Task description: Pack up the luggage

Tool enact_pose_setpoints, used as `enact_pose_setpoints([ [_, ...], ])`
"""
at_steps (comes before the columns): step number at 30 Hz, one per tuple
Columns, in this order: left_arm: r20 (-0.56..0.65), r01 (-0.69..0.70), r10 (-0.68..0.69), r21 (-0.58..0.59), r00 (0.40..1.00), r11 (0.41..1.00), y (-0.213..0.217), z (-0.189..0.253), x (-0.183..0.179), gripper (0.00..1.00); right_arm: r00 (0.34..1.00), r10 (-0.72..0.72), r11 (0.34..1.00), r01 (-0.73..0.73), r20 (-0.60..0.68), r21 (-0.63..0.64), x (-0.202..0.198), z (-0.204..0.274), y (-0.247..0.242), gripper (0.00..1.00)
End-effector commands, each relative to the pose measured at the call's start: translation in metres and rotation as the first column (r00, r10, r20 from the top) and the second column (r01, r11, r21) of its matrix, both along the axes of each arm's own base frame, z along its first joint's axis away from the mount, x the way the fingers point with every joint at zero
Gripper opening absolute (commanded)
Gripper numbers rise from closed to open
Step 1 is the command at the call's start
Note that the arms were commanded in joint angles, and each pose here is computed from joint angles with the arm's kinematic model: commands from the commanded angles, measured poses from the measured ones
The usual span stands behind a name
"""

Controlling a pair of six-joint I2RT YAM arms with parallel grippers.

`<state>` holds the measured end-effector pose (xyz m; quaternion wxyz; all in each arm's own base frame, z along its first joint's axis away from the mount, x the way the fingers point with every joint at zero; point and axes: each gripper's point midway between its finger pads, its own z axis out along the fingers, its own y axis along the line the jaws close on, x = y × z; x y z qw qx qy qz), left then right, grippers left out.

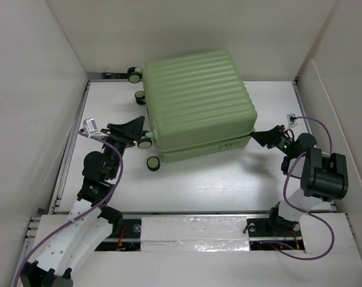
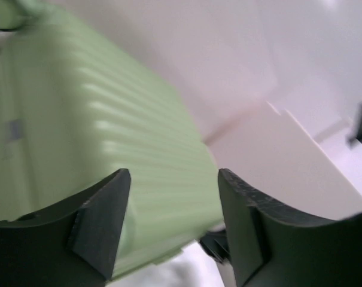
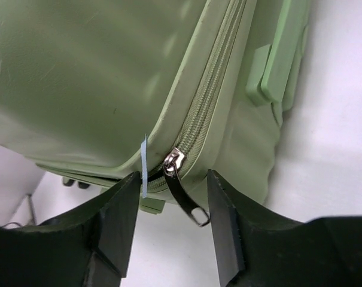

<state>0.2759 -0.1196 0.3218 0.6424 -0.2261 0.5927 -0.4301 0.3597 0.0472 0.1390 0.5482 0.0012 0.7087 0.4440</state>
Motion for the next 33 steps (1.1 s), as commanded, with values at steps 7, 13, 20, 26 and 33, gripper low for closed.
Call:
enact_pose_setpoints([
  [7, 0.001, 0.523, -0.549, 0.300, 0.836, 0.798, -0.173, -0.021, -0.053, 0.45, 0.982, 0.075, 0.994, -0.087, 0.173, 0.062, -0.011, 0.031, 0.009, 0.41],
  [13, -0.155, 0.618, -0.613, 0.390, 0.775, 0.683, -0.252, -0.095, -0.078, 0.45, 0.984, 0.036, 0.996, -0.051, 0.177, 0.079, -0.022, 0.029, 0.004, 0.23],
  [20, -0.218, 0.659, -0.635, 0.418, 0.741, 0.626, -0.290, -0.132, -0.068, 0.45, 0.981, 0.030, 0.997, -0.042, 0.192, 0.058, -0.030, 0.040, 0.004, 0.11],
  [26, -0.242, 0.665, -0.631, 0.424, 0.737, 0.615, -0.311, -0.149, -0.057, 0.44, 0.986, 0.035, 0.999, -0.038, 0.164, 0.014, -0.030, 0.034, 0.011, 0.00],
  [33, -0.289, 0.640, -0.574, 0.425, 0.766, 0.640, -0.322, -0.167, -0.026, 0.44, 0.989, 0.025, 1.000, -0.023, 0.147, -0.012, -0.031, 0.038, 0.017, 0.00],
])
